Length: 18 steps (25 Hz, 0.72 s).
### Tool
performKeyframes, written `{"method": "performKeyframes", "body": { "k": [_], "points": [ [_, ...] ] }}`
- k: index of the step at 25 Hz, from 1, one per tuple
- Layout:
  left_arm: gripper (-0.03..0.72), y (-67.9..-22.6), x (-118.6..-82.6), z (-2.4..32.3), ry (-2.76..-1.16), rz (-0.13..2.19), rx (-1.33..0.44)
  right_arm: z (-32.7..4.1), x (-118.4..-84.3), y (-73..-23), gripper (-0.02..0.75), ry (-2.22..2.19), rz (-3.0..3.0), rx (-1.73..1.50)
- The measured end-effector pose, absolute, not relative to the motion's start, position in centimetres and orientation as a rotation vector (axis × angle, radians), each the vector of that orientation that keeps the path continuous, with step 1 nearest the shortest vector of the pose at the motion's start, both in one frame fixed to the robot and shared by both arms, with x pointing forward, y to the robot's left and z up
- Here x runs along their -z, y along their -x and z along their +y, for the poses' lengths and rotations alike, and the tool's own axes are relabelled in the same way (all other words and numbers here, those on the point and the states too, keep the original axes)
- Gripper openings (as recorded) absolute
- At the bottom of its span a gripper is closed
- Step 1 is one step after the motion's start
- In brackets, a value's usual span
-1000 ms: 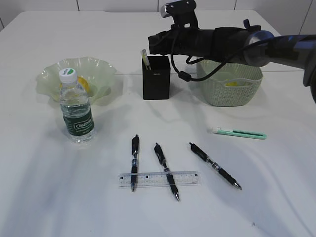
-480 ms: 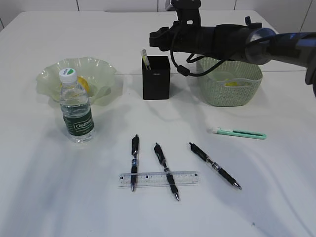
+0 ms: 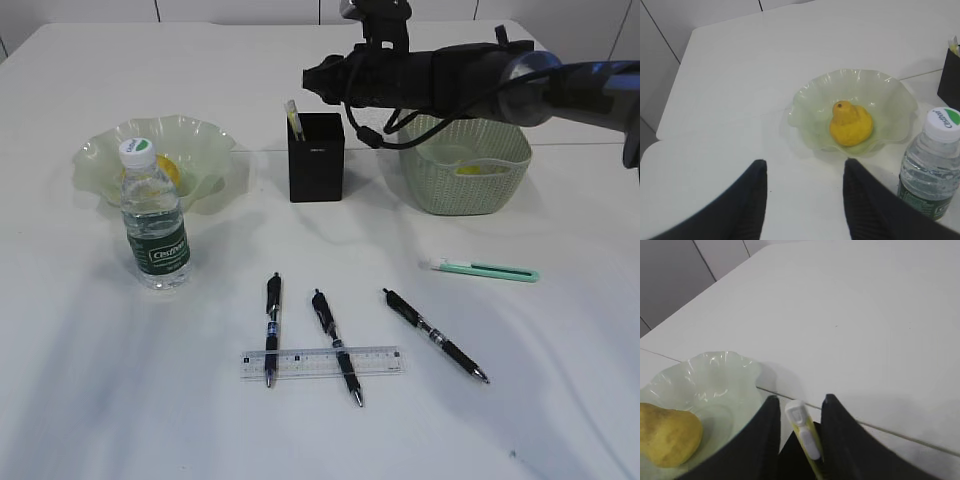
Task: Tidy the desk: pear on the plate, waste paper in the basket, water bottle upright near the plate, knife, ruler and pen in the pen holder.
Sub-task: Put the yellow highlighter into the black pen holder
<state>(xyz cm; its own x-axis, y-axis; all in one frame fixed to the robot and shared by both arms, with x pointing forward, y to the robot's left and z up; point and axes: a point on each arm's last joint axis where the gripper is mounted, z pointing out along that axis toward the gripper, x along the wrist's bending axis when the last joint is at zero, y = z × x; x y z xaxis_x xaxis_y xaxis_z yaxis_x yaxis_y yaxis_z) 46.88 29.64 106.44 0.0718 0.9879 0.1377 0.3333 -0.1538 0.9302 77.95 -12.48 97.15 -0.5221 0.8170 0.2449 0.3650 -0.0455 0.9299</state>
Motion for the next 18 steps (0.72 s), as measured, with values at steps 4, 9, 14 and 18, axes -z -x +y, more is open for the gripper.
{"method": "performKeyframes", "body": {
  "k": [4,9,14,18],
  "points": [
    [0.349,-46.9,-106.4,29.6,-1.598,1.348,-1.100,-12.5,-97.5,-77.7,0.212,-1.290,1.869,-1.583],
    [0.349,-46.9,-106.4,29.6,-1.598,1.348,-1.100,-12.5,-99.2,-77.2,0.212,-1.291,1.886,-1.584],
    [0.349,-46.9,-106.4,29.6,-1.598,1.348,-1.100,-12.4,-99.2,-76.7,0.213,-1.329,1.970,-1.588],
    [0.349,-46.9,-106.4,29.6,-1.598,1.348,-1.100,-12.7,-98.5,-76.3,0.213,-1.365,2.075,-1.546]
  ]
}}
